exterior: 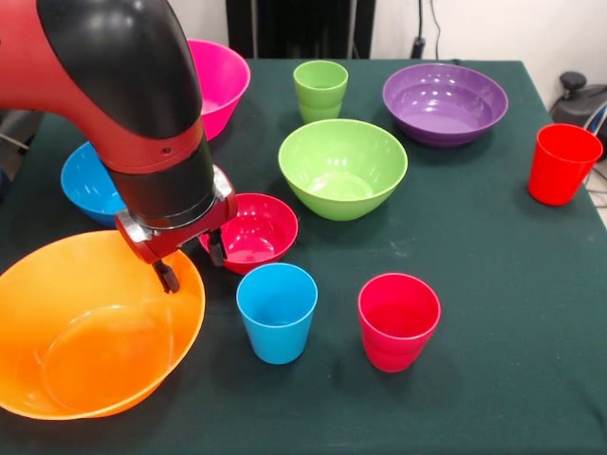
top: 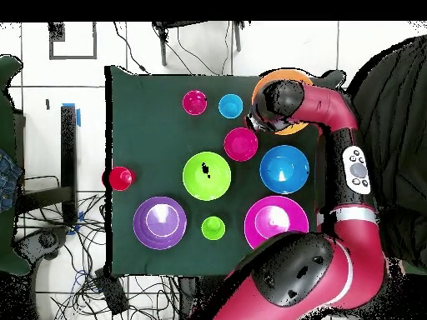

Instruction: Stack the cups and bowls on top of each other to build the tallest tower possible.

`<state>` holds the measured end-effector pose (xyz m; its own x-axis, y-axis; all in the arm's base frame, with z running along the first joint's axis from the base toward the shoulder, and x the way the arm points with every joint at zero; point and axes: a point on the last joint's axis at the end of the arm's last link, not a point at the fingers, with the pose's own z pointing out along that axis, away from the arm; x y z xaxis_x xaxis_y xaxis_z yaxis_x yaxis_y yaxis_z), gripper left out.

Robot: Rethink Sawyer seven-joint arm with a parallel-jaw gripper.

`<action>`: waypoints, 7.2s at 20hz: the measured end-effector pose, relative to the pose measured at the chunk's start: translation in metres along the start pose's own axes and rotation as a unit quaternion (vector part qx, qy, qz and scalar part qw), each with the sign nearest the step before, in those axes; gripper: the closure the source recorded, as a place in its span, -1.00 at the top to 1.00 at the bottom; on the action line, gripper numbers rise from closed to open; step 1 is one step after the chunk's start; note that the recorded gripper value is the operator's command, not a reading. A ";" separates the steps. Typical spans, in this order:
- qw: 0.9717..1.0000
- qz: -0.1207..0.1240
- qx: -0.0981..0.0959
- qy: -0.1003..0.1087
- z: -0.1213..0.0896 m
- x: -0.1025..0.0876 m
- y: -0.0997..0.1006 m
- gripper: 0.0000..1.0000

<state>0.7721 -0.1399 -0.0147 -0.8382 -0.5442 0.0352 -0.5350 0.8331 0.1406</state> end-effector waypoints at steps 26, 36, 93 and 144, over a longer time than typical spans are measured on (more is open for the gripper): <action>1.000 -0.011 0.024 0.016 0.009 0.011 -0.007 1.00; 0.997 -0.024 0.068 0.009 0.017 0.014 -0.017 1.00; 0.981 -0.047 0.185 -0.032 -0.085 -0.023 0.266 -1.00; 0.973 -0.029 0.223 0.052 0.033 0.103 0.400 -1.00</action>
<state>0.4681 0.1408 0.0130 -0.8027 -0.5789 0.1434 -0.5929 0.7484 -0.2974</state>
